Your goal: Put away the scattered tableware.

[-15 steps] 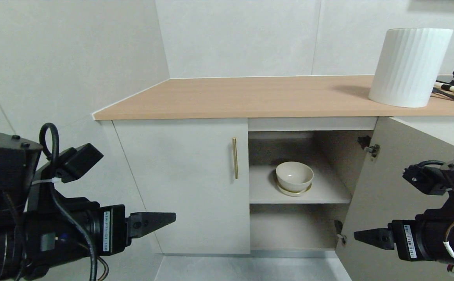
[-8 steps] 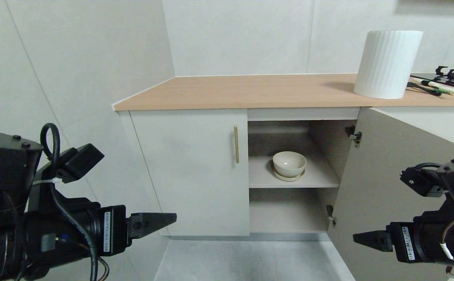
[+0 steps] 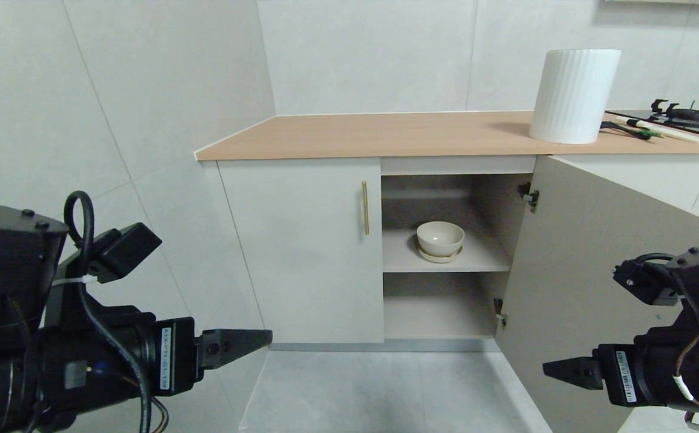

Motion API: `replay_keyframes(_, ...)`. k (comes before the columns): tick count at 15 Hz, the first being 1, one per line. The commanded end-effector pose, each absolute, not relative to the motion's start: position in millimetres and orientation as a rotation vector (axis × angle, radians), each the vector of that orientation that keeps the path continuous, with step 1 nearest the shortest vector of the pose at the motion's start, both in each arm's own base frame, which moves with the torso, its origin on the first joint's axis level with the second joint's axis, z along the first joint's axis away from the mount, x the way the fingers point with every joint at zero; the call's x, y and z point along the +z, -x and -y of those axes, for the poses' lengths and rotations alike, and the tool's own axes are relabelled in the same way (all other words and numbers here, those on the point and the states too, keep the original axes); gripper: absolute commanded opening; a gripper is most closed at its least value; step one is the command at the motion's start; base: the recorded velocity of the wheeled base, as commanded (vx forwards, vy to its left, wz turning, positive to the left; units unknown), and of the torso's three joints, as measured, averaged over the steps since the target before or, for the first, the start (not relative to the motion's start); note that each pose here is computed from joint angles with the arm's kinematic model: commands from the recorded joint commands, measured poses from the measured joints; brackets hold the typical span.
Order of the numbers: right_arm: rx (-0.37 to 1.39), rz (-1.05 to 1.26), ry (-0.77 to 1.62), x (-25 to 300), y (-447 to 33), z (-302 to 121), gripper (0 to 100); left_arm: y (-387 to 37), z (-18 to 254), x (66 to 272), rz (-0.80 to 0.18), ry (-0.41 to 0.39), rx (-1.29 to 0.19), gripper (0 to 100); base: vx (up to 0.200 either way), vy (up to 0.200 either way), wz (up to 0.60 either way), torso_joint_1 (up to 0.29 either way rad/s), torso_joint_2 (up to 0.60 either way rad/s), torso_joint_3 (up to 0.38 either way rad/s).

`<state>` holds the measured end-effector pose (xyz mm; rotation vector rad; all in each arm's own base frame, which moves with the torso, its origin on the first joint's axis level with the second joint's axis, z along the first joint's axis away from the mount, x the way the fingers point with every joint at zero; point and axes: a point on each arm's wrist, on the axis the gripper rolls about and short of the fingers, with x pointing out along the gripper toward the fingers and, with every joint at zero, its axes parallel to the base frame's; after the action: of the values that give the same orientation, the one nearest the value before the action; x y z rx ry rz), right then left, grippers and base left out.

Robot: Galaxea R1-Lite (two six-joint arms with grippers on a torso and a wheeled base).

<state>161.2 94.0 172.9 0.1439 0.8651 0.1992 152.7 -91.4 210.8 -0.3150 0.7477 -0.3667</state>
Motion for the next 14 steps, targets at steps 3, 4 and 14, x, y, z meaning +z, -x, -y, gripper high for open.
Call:
replay_keyframes(3, 0.196, -0.87, -0.139, 171.1, -160.3, -93.6, 100, -153.2, 91.5, 210.0, -0.75, 0.312, -0.364, 100, 0.0, 0.0, 0.0, 0.0, 0.0, 0.0)
replay_keyframes(4, 0.198, -0.864, -0.141, 172.2, -159.4, -93.1, 100, -153.1, 91.7, 210.0, -0.75, 0.312, -0.364, 100, 0.0, 0.0, 0.0, 0.0, 0.0, 0.0)
replay_keyframes(14, 0.211, -0.935, 0.004, 182.6, -131.1, -74.9, 100, -150.9, 90.1, 208.7, -0.746, 0.288, -0.371, 100, 0.0, -0.16, 0.0, 0.004, 0.0, 0.0)
